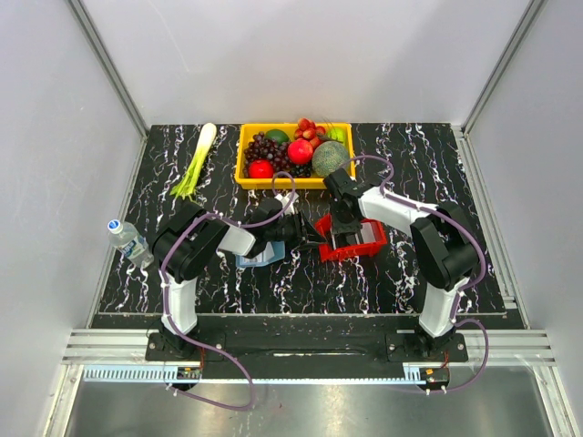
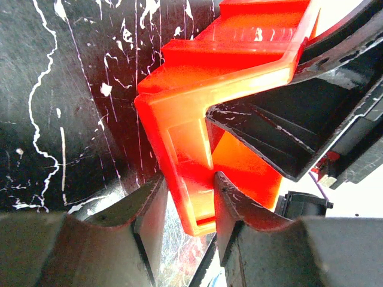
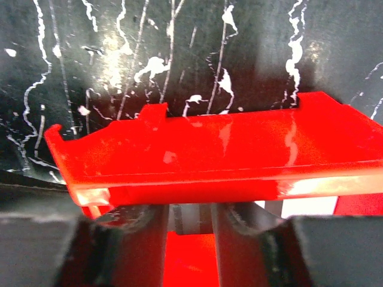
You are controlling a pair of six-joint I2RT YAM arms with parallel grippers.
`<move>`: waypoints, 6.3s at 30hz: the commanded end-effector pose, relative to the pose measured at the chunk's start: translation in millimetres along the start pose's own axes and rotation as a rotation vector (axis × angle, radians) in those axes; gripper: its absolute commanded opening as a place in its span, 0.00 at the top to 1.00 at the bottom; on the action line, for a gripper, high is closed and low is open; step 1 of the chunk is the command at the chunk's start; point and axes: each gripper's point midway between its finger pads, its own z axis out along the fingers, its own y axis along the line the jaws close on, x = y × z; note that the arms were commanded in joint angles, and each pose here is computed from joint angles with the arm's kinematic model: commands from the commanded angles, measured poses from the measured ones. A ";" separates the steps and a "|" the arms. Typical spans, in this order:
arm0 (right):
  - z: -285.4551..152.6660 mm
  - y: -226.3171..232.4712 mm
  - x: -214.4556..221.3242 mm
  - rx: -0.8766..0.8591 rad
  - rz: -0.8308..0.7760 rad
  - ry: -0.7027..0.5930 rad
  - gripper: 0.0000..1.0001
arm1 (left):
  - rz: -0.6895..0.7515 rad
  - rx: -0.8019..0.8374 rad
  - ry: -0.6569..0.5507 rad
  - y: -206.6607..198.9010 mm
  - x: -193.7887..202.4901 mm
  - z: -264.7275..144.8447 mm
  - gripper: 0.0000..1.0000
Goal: Put the credit cards into the card holder
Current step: Pick up the credit card from the storage box, then insert the credit card into the card holder.
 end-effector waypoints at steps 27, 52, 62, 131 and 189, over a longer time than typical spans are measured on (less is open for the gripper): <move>-17.2 -25.0 -16.7 -0.152 0.165 -0.078 0.50 | 0.081 0.088 -0.010 -26.7 -6.2 -3.4 0.71; 12.5 25.3 37.3 -0.356 0.153 0.211 0.40 | 0.084 0.076 -0.006 -24.5 -7.0 -2.7 0.71; 26.1 16.1 47.4 -0.172 0.071 0.187 0.39 | 0.083 0.079 -0.004 -25.3 -7.1 -2.4 0.71; -143.1 19.0 -68.4 -0.506 0.316 -0.319 1.00 | 0.205 0.106 -0.045 -64.6 -22.9 -18.4 0.64; -54.1 237.6 -10.3 -0.523 -0.201 -0.132 1.00 | 0.018 -0.735 -0.391 111.9 -36.7 -218.2 0.35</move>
